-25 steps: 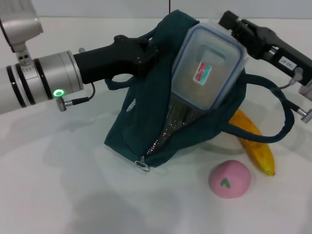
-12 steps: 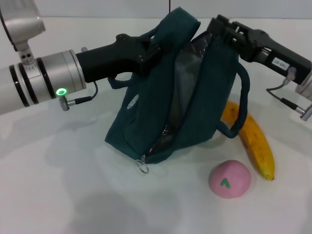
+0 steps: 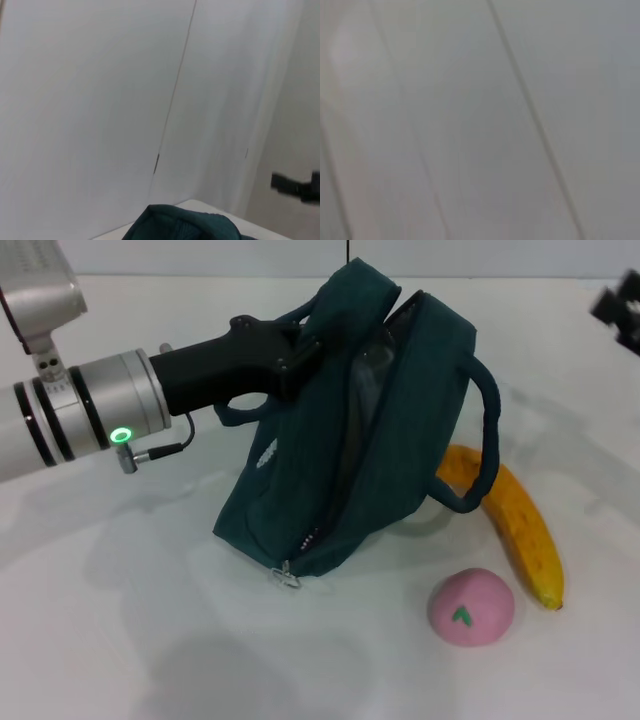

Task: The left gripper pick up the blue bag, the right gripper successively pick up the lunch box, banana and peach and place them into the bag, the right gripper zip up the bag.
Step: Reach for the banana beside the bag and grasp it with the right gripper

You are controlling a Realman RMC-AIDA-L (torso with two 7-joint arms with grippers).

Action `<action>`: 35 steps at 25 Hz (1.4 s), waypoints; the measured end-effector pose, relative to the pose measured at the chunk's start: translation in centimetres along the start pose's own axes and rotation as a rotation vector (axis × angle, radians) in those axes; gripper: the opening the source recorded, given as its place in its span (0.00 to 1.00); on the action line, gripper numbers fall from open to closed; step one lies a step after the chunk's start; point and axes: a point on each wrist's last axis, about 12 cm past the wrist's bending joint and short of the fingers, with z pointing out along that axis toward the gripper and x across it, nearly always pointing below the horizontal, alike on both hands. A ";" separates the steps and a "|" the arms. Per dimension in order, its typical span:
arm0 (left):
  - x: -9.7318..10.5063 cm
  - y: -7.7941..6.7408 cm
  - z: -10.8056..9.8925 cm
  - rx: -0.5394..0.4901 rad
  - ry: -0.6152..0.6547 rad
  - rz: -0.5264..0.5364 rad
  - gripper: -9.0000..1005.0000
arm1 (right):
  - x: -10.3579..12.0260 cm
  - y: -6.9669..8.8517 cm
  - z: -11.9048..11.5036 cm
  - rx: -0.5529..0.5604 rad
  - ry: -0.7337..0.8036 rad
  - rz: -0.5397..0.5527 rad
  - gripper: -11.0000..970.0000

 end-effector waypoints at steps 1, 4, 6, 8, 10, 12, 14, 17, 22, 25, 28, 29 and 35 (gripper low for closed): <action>0.0 0.0 0.0 -0.002 0.001 0.000 0.12 | 0.0 -0.3 -1.0 0.035 0.057 -0.002 0.61; 0.1 0.2 0.1 -0.017 0.009 0.002 0.12 | 0.1 -0.6 -2.1 0.054 0.197 0.021 0.66; 0.1 0.4 0.4 -0.031 0.018 0.000 0.13 | 0.1 -0.6 -2.2 0.051 0.309 0.047 0.70; 0.2 0.5 0.6 -0.033 0.021 -0.003 0.13 | 0.0 -0.7 -1.9 0.041 0.423 0.062 0.72; 0.2 0.5 0.9 -0.031 0.026 -0.004 0.13 | -0.3 -0.4 -1.4 0.015 0.481 0.060 0.72; 0.3 0.4 1.2 -0.027 0.030 -0.001 0.13 | -0.8 0.0 -0.6 -0.009 0.545 0.054 0.71; 0.3 0.5 1.3 -0.028 0.032 0.001 0.13 | -1.3 0.1 0.4 -0.010 0.611 0.041 0.71; 0.3 0.6 1.3 -0.035 0.034 0.002 0.13 | -2.5 0.2 2.5 0.005 0.721 0.003 0.72; 0.3 0.6 1.3 -0.043 0.034 0.010 0.13 | -4.2 0.1 6.2 0.055 0.870 -0.060 0.71; 0.2 0.8 1.5 -0.056 0.039 0.020 0.13 | -4.6 0.6 8.9 0.074 0.953 -0.119 0.72; 0.0 0.9 1.7 -0.061 0.042 0.027 0.13 | -4.4 1.6 11.2 0.064 1.014 -0.165 0.72; 0.0 0.9 1.7 -0.061 0.042 0.027 0.13 | -4.3 2.0 12.0 0.056 1.034 -0.182 0.72; -0.3 1.0 1.9 -0.059 0.038 0.037 0.13 | -3.1 3.2 14.5 0.055 1.107 -0.249 0.70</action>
